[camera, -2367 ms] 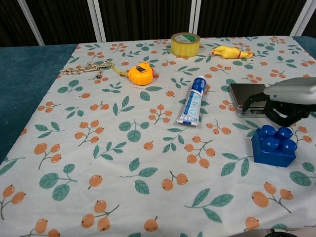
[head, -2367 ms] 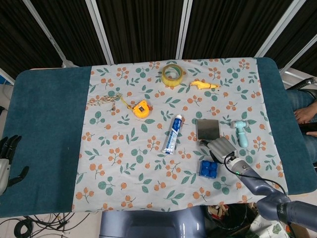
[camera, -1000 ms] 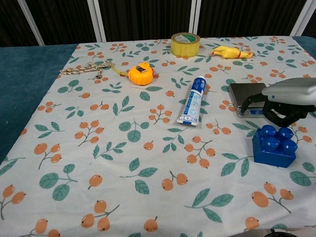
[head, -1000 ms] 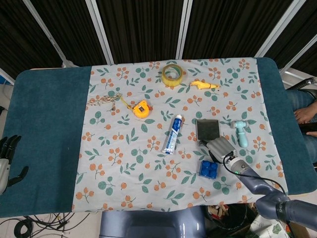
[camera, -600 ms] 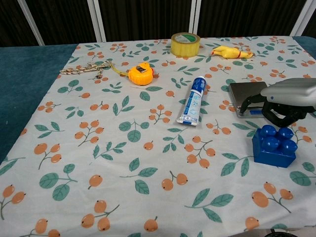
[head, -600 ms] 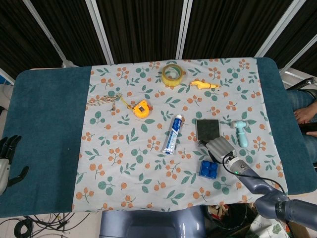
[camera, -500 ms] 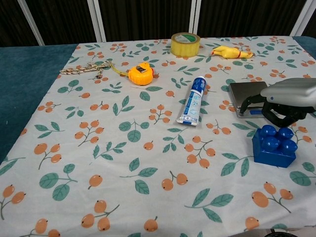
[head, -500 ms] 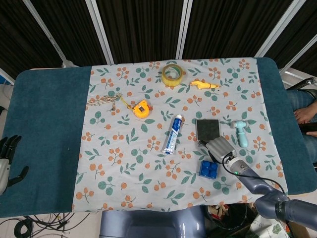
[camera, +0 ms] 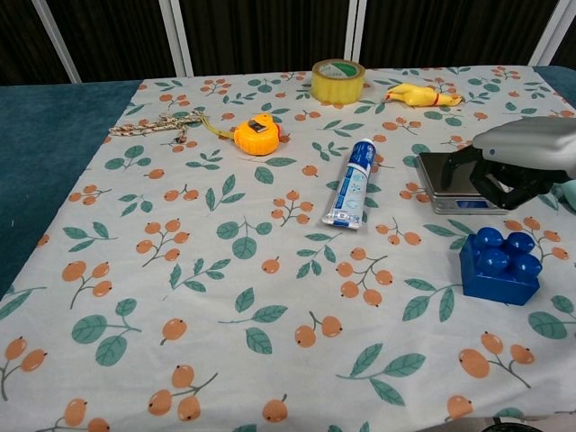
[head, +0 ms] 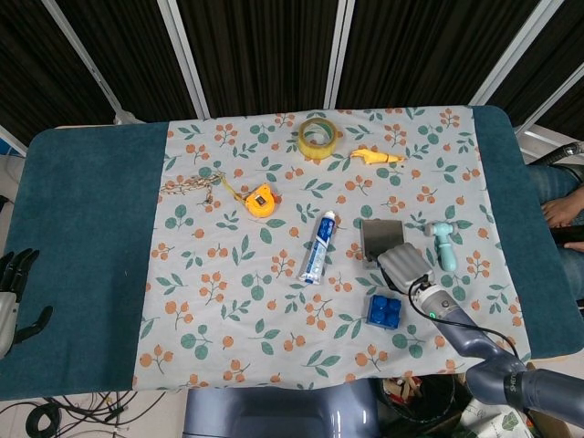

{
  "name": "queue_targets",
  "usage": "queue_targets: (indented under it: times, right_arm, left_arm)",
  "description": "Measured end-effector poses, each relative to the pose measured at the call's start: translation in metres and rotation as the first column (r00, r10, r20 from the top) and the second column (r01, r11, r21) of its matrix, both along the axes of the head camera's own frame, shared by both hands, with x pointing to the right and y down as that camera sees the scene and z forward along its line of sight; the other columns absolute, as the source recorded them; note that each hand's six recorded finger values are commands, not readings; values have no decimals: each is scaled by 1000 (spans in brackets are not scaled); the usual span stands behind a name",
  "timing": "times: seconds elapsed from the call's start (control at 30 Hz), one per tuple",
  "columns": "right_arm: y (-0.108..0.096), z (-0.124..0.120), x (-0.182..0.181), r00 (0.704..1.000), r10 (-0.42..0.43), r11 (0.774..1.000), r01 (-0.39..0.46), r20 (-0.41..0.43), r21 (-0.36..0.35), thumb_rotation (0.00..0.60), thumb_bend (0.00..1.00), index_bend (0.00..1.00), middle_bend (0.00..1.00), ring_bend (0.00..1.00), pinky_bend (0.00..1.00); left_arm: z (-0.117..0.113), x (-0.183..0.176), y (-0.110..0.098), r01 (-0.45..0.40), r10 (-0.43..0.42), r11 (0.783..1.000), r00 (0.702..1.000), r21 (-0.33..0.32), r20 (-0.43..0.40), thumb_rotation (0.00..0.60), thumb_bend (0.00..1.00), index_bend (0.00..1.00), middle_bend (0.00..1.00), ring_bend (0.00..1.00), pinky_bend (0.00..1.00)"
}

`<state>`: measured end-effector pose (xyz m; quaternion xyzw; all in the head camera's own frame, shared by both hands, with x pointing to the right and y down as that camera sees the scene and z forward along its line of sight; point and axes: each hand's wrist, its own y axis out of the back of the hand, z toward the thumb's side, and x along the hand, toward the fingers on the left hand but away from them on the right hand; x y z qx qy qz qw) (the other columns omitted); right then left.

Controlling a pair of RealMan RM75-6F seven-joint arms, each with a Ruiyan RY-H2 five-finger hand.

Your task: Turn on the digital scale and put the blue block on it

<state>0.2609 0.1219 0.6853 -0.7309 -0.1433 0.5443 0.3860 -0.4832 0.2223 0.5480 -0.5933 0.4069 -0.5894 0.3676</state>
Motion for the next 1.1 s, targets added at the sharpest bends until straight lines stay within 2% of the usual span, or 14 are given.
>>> queue_targets:
  times: [0.13,0.23,0.3,0.4,0.53,0.73,0.93,1.1]
  right_arm:
    - [-4,-6,0,999,37,999,-38,30,26,600,324,170,208,388,360]
    - [-7,-14,2,996,69,997,-72,61,40,600,214,83,74,250,269]
    - [-7,-18,3,994,79,996,-82,71,36,600,160,41,38,205,254]
    - [-4,-27,5,991,98,995,-100,91,16,600,122,1,23,183,250]
    - [6,-41,6,984,130,991,-128,122,-26,600,114,0,22,183,250]
    - [33,-58,9,979,144,989,-137,142,-63,600,113,0,31,186,249]
    - [57,-58,5,972,168,984,-155,163,-90,600,113,0,42,188,249]
    - [70,-51,1,971,179,980,-162,162,-113,600,112,0,56,190,249]
  left_arm:
    - [0,0,0,0,0,1000,1000,1,2,600,300,15,74,28,29]
    - [0,0,0,1,-1,1000,1000,1,2,600,300,15,74,28,29]
    - [0,0,0,2,-2,1000,1000,0,2,600,300,15,74,28,29]
    - [0,0,0,2,-2,1000,1000,0,3,600,300,15,74,28,29]
    - [0,0,0,2,-2,1000,1000,-1,3,600,300,15,74,28,29]
    - [0,1,1,2,-2,1000,1000,-2,3,600,300,15,74,28,29]
    - [0,0,0,2,-2,1000,1000,-2,4,600,300,15,74,28,29]
    - [0,0,1,3,-3,1000,1000,-4,3,600,300,15,74,29,29]
